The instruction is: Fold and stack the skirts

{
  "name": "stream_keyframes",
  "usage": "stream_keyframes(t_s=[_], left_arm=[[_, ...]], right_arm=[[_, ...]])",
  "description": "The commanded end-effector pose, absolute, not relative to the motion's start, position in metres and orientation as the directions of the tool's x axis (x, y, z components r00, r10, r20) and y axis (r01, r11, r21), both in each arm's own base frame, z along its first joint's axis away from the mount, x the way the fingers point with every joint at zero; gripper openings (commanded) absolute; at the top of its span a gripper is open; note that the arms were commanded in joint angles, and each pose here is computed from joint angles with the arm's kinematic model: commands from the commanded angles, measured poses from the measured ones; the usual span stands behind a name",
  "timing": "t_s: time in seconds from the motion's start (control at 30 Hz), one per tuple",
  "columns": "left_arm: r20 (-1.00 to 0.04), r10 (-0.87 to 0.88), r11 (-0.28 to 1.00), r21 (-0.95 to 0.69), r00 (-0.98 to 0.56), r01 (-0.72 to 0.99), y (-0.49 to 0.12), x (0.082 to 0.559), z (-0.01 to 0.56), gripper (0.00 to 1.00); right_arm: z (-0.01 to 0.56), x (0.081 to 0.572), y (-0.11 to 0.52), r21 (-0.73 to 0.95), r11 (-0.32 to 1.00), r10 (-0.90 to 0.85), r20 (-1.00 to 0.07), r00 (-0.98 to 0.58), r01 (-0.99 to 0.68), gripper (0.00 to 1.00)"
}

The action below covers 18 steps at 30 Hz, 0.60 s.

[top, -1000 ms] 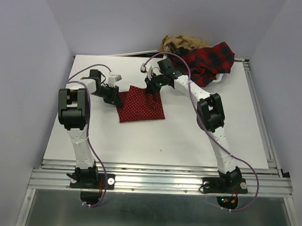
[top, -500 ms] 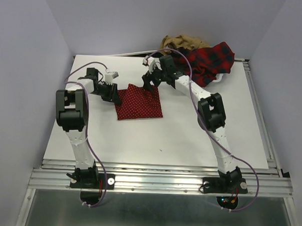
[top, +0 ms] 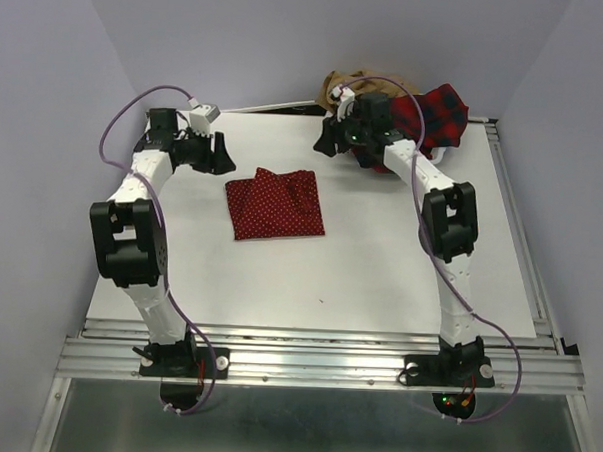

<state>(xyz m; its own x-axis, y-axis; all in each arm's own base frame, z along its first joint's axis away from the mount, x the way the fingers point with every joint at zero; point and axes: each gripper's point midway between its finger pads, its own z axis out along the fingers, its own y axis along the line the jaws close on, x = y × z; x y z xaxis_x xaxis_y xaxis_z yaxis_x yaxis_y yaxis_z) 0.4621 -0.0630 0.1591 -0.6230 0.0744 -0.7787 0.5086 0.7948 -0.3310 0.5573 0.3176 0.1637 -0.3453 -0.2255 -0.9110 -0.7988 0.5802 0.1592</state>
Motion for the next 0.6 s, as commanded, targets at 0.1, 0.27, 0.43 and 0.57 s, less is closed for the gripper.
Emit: stream_keyframes(t_s=[0.1,0.27,0.43,0.57], left_arm=[[-0.768,0.113,0.764,-0.339,-0.631,0.549,-0.101,0.469,0.152,0.68],[-0.768,0.147,0.758,-0.318,-0.624,0.570,-0.126,0.477,0.140,0.70],[-0.759,0.143,0.765,-0.322,-0.635,0.558,-0.136,0.489,0.126,0.68],[-0.756,0.127,0.767,-0.336,-0.642,0.547,-0.139,0.494,0.120,0.61]], right_arm=[[0.167,0.522,0.335,0.434,0.394,-0.104,-0.855,-0.509,-0.810,0.73],[0.156,0.503,0.337,0.471,0.329,-0.108,-0.842,-0.529,-0.818,0.76],[0.145,0.494,0.341,0.460,0.301,-0.140,-0.845,-0.515,-0.836,0.73],[0.140,0.487,0.349,0.434,0.281,-0.179,-0.853,-0.491,-0.856,0.73]])
